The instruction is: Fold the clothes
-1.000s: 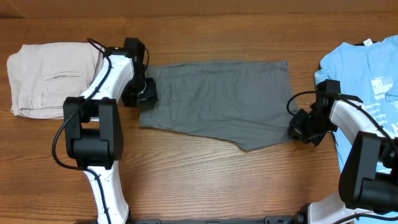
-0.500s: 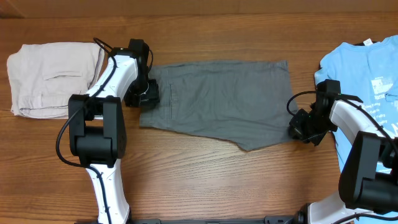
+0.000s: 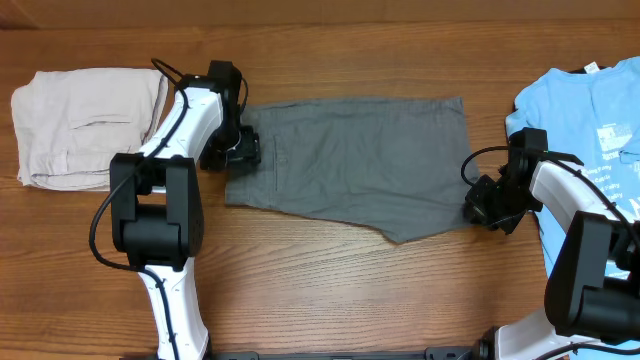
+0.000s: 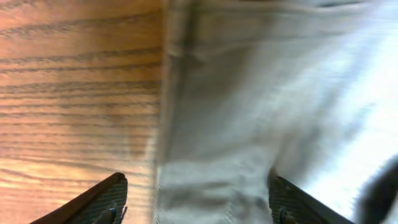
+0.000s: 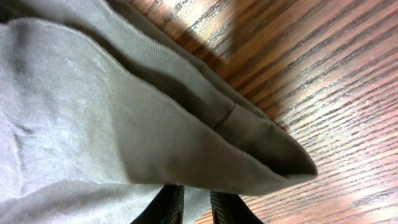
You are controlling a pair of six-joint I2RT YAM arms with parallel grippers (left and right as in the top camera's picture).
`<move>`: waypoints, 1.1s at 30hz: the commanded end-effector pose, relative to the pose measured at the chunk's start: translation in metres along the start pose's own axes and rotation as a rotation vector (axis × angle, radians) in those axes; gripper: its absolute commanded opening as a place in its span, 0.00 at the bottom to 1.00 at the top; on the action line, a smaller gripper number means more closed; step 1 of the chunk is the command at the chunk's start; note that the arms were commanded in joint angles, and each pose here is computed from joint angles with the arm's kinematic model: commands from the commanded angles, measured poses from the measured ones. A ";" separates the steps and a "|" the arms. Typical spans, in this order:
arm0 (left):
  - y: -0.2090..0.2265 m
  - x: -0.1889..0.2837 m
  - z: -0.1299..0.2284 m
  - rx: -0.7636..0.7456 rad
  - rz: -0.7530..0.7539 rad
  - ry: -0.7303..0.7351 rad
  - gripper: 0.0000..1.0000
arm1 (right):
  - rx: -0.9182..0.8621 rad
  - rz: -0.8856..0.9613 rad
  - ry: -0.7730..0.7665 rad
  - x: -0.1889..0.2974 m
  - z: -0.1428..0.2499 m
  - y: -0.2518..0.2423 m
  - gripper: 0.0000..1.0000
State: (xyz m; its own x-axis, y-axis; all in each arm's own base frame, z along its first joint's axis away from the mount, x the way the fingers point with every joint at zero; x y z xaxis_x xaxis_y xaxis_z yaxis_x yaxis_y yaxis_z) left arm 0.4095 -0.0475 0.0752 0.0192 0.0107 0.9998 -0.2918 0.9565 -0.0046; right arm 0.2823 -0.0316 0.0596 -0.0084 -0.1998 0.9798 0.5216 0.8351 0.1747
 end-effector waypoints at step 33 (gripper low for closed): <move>-0.005 -0.014 0.015 -0.037 0.064 -0.029 0.62 | -0.027 0.103 0.004 -0.013 0.002 -0.021 0.33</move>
State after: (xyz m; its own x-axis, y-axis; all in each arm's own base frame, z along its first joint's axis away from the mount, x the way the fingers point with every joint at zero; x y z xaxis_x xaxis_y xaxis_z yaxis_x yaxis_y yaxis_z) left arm 0.4027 -0.0534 0.0623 -0.0396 0.0548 0.9977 -0.2669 0.9616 -0.0634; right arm 0.2847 -0.0295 0.0606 -0.0240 -0.2192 0.9754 0.5197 0.8307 0.1995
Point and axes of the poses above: each gripper's point midway between its finger pads, its own x axis back along the fingers, its own y axis along the line the jaws close on, z = x × y, the point moved 6 cm from there along x, back along the fingers, and after that the axes turned 9 degrees about x, right-handed, at the moved point
